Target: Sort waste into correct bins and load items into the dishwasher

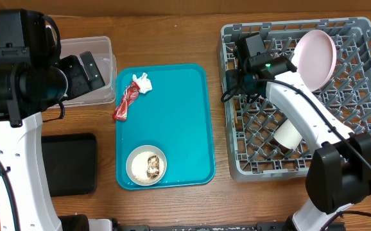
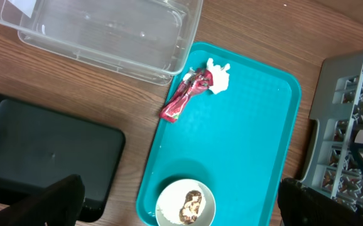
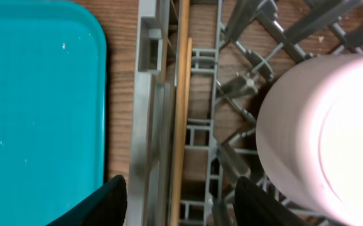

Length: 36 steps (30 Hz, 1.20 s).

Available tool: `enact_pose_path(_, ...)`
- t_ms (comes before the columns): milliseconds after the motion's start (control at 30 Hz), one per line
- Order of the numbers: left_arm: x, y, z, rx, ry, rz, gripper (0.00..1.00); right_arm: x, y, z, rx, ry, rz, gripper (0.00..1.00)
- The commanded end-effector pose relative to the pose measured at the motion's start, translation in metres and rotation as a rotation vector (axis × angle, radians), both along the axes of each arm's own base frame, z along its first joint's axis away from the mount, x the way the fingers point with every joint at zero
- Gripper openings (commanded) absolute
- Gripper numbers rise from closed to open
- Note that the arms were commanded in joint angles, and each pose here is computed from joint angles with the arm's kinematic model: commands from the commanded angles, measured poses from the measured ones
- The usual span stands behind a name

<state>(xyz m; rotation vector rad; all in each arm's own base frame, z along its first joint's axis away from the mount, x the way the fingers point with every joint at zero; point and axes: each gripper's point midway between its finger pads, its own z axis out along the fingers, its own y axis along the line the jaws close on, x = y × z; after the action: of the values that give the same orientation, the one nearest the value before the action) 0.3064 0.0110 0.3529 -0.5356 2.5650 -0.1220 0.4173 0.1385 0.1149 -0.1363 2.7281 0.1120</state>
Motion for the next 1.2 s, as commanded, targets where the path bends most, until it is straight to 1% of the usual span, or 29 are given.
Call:
enact_pose_path(0, 0.001, 0.003, 0.001, 0.008, -0.004, 0.014, 1.00, 0.008, 0.010, 0.055, 0.060, -0.110, 0.012, 0.57)
enact_pose_path(67, 0.001, 0.003, 0.001, 0.008, -0.004, 0.014, 1.00, 0.001, 0.017, 0.082, 0.111, -0.144, 0.015, 0.57)
enact_pose_path(167, 0.001, 0.003, 0.001, 0.008, -0.004, 0.014, 1.00, -0.015, 0.027, 0.127, 0.161, -0.238, 0.052, 0.58)
enact_pose_path(200, 0.001, 0.003, 0.001, 0.008, -0.004, 0.014, 1.00, -0.026, 0.030, 0.153, 0.184, -0.297, 0.070, 0.62)
enact_pose_path(233, 0.001, 0.003, 0.001, 0.008, -0.004, 0.014, 1.00, -0.033, 0.033, 0.169, 0.201, -0.335, 0.083, 0.68)
enact_pose_path(267, 0.001, 0.003, 0.001, 0.008, -0.004, 0.014, 1.00, -0.043, 0.036, 0.187, 0.220, -0.375, 0.100, 0.81)
enact_pose_path(300, 0.001, 0.003, 0.001, 0.008, -0.004, 0.014, 1.00, -0.051, 0.038, 0.201, 0.236, -0.408, 0.115, 0.97)
enact_pose_path(333, 0.001, 0.003, 0.001, 0.008, -0.004, 0.014, 1.00, -0.062, 0.040, 0.217, 0.255, -0.445, 0.131, 1.00)
enact_pose_path(467, 0.001, 0.003, 0.001, 0.008, -0.004, 0.014, 1.00, -0.095, 0.039, 0.261, 0.314, -0.553, 0.171, 1.00)
enact_pose_path(633, 0.001, 0.003, 0.001, 0.008, -0.004, 0.014, 1.00, -0.122, 0.030, 0.287, 0.350, -0.611, 0.187, 1.00)
enact_pose_path(767, 0.001, 0.003, 0.001, 0.008, -0.004, 0.014, 1.00, -0.136, 0.022, 0.273, 0.321, -0.546, 0.185, 1.00)
enact_pose_path(1000, 0.001, 0.003, 0.001, 0.008, -0.005, 0.014, 1.00, -0.170, 0.003, 0.227, 0.226, -0.327, 0.179, 1.00)
enact_pose_path(1067, 0.001, 0.003, 0.001, 0.008, -0.004, 0.014, 1.00, -0.172, 0.001, 0.226, 0.216, -0.322, 0.179, 1.00)
enact_pose_path(1167, 0.001, 0.003, 0.001, 0.008, -0.005, 0.014, 1.00, -0.159, -0.006, 0.237, 0.193, -0.401, 0.144, 1.00)
